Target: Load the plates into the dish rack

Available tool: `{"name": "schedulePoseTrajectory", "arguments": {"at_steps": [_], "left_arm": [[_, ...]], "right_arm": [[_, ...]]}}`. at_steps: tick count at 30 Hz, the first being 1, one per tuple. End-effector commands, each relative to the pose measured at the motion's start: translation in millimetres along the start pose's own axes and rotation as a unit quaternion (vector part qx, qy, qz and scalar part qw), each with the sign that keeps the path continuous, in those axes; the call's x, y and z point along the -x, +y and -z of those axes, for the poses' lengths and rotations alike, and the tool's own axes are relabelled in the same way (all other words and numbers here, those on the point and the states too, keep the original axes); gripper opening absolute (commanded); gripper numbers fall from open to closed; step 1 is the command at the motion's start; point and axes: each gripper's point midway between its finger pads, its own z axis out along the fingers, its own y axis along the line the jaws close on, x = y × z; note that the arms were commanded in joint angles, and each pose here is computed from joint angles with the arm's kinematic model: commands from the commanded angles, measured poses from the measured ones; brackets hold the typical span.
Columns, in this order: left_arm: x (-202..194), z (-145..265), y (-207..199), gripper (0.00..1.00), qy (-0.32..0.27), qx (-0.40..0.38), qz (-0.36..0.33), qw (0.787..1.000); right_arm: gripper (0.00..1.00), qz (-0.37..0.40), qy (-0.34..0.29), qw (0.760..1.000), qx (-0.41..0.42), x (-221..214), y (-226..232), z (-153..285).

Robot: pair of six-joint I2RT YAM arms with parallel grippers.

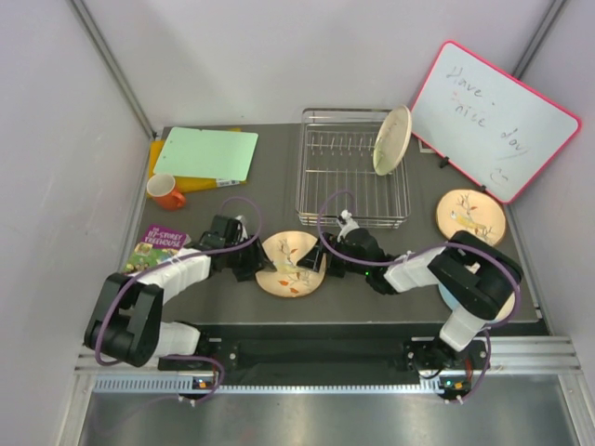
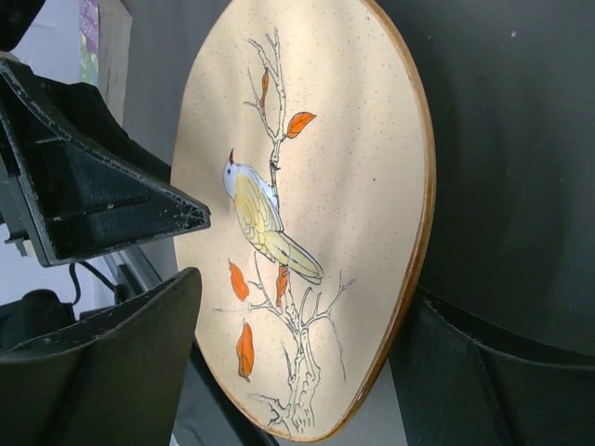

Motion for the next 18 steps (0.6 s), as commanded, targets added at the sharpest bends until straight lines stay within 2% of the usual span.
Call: {"name": "schedulePoseTrajectory", "arguments": {"at_steps": [1, 9, 13, 18], "left_arm": [[-49.6, -4.7, 1.1, 0.57, 0.073, -0.016, 0.004, 0.997], [-61.5, -2.7, 3.1, 0.55, 0.084, -0.016, 0.004, 0.996], [-63.9, -4.5, 0.9, 0.54, 0.087, -0.020, 0.000, 0.996], [-66.2, -6.5, -0.3, 0.54, 0.095, -0.021, -0.003, 0.995]], "right_arm": [[0.72, 0.052, 0.006, 0.983, 0.175, 0.5, 104.2, 1.6], [0.65, 0.068, -0.007, 0.976, 0.206, 5.7, 128.5, 0.0], [0.57, 0.077, -0.006, 0.972, 0.221, 7.6, 138.4, -3.8], [0.52, 0.102, 0.002, 0.961, 0.257, 1.3, 159.9, -6.2]]}}
